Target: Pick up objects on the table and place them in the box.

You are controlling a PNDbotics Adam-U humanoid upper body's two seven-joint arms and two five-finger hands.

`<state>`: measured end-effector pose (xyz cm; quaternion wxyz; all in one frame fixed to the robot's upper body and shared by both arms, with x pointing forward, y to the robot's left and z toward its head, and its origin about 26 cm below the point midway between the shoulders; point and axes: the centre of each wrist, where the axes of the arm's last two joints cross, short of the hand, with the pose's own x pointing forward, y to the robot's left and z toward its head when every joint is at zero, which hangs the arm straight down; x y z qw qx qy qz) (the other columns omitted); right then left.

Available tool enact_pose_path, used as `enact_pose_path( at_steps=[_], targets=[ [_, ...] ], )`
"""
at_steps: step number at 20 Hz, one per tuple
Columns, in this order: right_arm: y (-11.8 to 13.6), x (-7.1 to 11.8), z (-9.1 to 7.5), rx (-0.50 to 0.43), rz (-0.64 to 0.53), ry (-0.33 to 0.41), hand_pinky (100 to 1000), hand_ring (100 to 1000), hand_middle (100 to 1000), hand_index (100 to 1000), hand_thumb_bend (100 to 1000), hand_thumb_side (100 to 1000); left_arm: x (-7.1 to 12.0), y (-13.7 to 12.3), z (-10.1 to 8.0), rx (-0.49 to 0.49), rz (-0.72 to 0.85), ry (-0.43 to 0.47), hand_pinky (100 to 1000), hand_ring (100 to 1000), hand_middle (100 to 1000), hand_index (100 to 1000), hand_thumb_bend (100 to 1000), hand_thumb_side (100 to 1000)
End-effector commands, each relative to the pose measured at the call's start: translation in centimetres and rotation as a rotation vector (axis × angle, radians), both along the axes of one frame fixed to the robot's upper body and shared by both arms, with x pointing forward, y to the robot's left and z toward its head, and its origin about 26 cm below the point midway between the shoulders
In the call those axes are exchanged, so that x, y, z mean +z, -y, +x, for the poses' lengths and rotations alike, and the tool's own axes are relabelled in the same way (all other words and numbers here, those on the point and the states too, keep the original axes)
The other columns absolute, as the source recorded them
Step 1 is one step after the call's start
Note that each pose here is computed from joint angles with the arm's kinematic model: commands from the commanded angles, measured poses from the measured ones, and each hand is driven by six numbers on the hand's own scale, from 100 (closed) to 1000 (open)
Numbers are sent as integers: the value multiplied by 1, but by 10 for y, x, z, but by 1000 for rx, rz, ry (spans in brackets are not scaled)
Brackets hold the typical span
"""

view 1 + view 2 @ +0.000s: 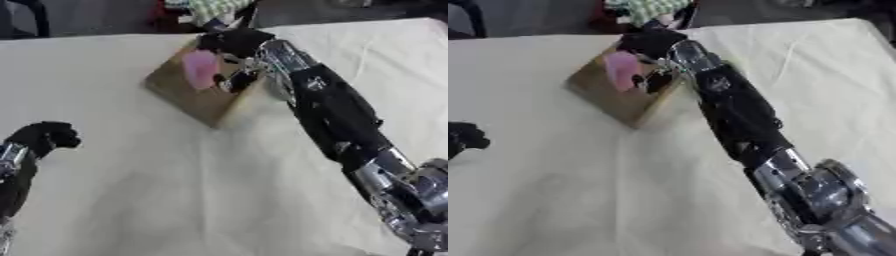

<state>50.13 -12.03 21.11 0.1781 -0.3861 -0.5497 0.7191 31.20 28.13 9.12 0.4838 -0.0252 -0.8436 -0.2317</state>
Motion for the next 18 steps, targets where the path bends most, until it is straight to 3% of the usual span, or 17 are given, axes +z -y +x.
enact_pose_path(
  at_steps=[1,5,8,14,15,18],
  targets=[
    [12,36,-1,10,9,100,845,912,1000,1000,100,350,6,-2,0,2,7,20,702,644,609,743,100,1000],
    [48,56,0,-59,18,127,849,917,1000,1000,100,362,5,-6,-1,20,10,17,702,644,609,743,100,1000],
    [85,60,3,-171,16,108,851,920,1000,1000,100,384,5,-8,-1,26,14,17,702,644,609,743,100,1000],
    [147,41,4,-376,21,8,846,915,1000,1000,100,494,6,-11,-2,38,18,21,702,644,609,743,100,1000],
    [153,35,5,-402,22,-14,845,914,996,1000,100,532,6,-11,-2,39,18,22,702,644,609,743,100,1000],
    [161,28,5,-434,24,-43,845,914,996,1000,100,532,6,-11,-2,39,18,22,702,644,609,743,100,1000]
  ],
)
